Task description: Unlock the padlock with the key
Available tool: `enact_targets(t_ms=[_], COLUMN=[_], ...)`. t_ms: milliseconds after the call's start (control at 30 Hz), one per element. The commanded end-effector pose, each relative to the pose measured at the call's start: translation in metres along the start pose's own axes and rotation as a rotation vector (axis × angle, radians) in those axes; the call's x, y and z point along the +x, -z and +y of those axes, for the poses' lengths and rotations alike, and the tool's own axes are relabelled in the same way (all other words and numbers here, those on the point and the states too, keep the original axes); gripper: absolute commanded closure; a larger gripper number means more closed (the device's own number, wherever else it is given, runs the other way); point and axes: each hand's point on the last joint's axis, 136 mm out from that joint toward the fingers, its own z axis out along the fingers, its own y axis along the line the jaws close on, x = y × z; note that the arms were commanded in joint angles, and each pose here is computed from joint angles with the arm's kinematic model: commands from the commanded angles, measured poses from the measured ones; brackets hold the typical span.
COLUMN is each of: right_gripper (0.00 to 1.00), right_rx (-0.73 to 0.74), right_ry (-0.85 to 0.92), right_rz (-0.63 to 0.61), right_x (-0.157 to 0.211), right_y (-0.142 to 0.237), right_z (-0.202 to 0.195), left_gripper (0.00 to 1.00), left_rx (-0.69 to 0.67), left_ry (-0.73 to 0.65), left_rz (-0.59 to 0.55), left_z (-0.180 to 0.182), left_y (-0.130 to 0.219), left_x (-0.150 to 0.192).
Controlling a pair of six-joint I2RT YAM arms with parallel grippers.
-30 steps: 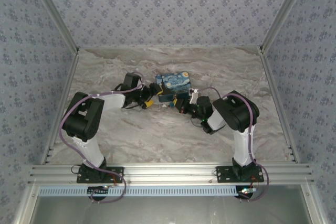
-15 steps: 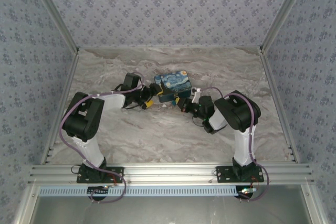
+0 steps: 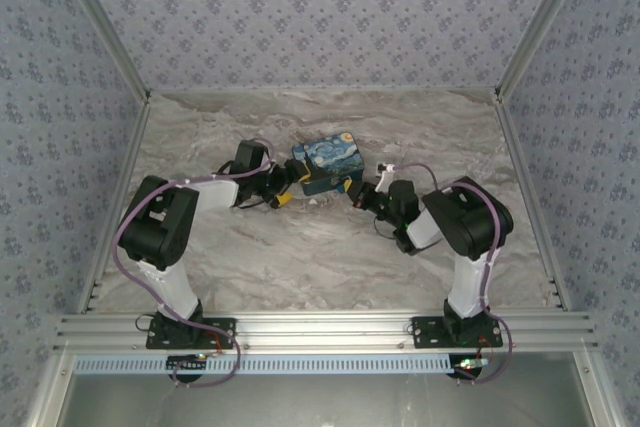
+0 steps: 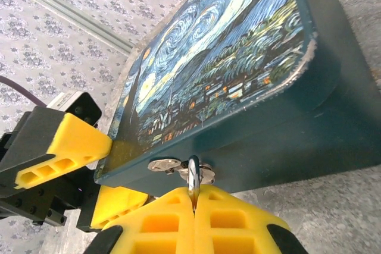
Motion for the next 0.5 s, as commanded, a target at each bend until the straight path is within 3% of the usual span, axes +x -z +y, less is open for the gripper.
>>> enact_targets(t_ms=[0, 300, 467], right_gripper=[0.98, 0.98, 0.98], right_rx=[0.040, 0.112, 0.177], right_ry=[0.034, 0.125, 0.209], right_rz=[-0.010, 0.079, 0.129], right_x=[-0.003, -0.001, -0.005], right_y=[0.013, 0.046, 0.077], right_z=[-0.002, 0.014, 0.030], left_gripper=[0.11, 0.04, 0.02], left_rx=[-0.018, 0.214, 0.385], left_ry=[-0.010, -0.155, -0.284], left_rz=[0.001, -0.097, -0.211], left_z=[0.004, -0.070, -0.125], left_y=[0.007, 0.035, 0.061], left_x=[0.002, -0.028, -0.045])
